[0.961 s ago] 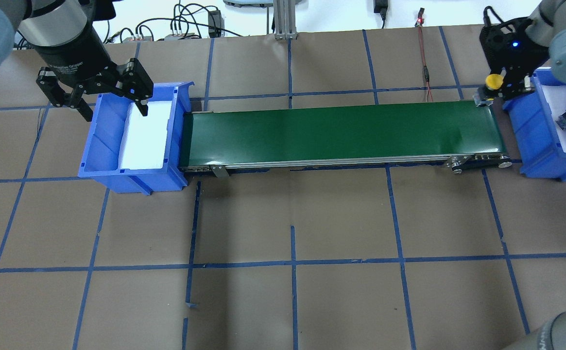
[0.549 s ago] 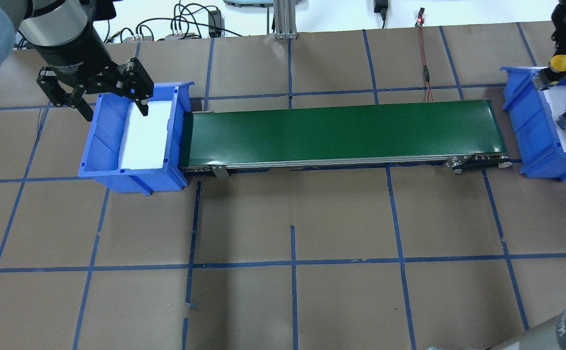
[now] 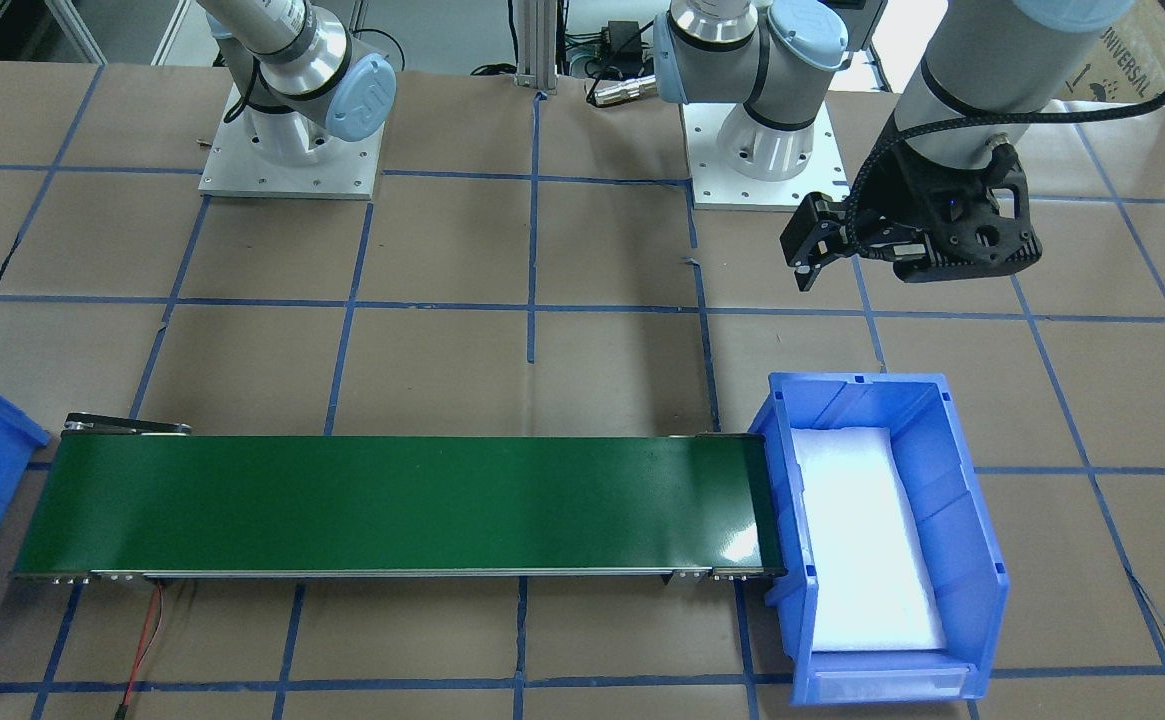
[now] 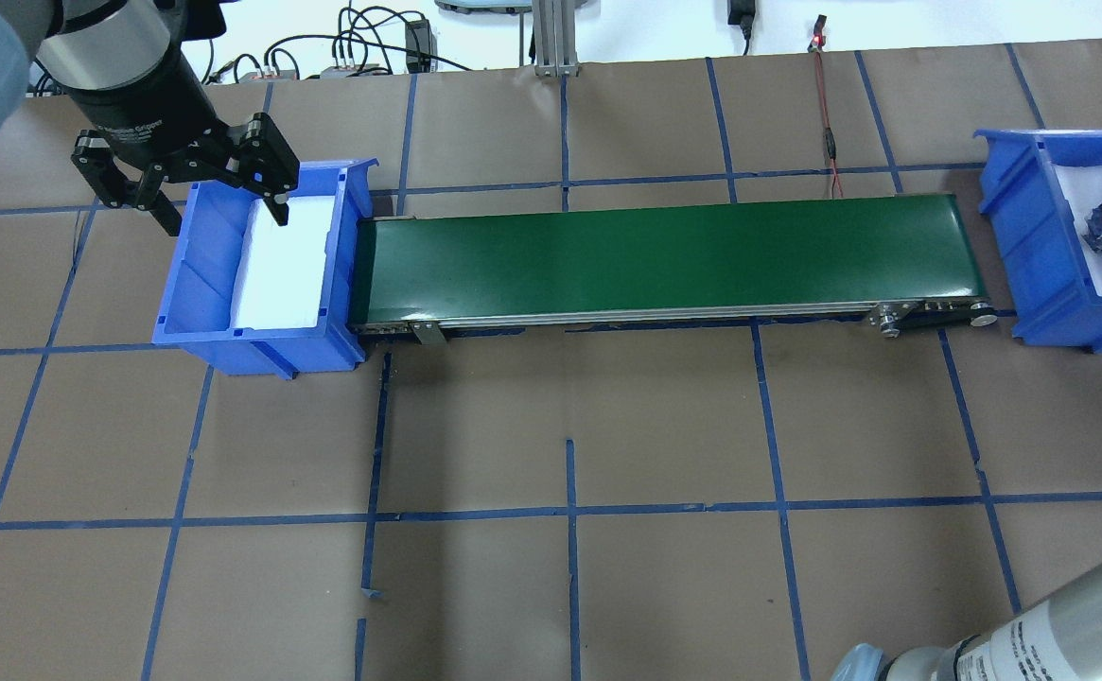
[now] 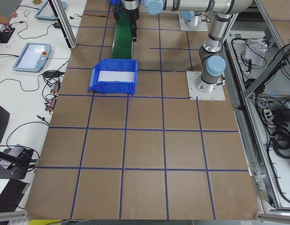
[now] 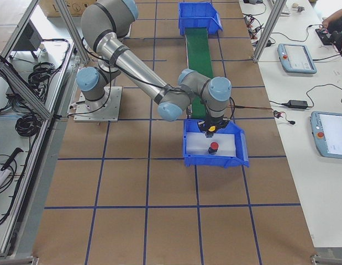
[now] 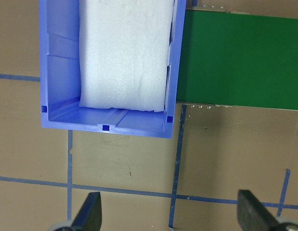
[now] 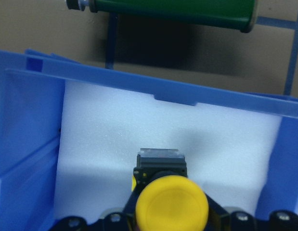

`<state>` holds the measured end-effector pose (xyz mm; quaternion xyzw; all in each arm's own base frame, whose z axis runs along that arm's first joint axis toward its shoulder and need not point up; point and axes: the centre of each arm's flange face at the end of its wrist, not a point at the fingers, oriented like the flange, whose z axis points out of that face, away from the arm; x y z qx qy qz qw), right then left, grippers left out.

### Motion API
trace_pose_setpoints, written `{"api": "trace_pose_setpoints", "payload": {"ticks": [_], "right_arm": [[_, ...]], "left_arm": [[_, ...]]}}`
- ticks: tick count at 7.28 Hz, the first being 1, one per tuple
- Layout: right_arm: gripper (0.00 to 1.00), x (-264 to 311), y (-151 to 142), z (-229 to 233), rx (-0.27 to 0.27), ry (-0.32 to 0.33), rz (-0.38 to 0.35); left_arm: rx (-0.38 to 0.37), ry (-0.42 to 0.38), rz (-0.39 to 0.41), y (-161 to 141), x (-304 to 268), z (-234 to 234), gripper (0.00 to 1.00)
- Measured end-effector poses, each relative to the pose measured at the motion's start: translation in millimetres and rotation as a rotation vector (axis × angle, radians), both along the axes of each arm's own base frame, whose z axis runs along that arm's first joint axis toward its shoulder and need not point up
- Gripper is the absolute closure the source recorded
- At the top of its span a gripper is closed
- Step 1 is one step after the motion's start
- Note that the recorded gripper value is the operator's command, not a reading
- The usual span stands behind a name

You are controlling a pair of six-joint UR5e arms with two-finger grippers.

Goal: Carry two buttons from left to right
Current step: 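Place the yellow button into the far blue bin beside the red one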

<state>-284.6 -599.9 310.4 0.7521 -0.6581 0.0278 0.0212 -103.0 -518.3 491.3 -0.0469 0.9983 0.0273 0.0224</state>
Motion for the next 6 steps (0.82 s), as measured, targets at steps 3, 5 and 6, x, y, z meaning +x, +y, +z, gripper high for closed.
{"api": "trace_pose_setpoints", "payload": {"ticks": [3,5,6], "right_arm": [[0.82,3.6,7.4,-29.3,-0.006,0.003,0.025],[0.56,2.2,6.2,-46.9,0.004,-0.005,0.028],[0.01,0.7,4.3,-55.6,0.010,-0.015,0.032]], "left_arm": [[0.000,0.000,0.000,0.0,0.0,0.0,0.00],[0.001,0.000,0.000,0.0,0.1,-0.3,0.00],[0.001,0.000,0.000,0.0,0.1,-0.3,0.00]]}}
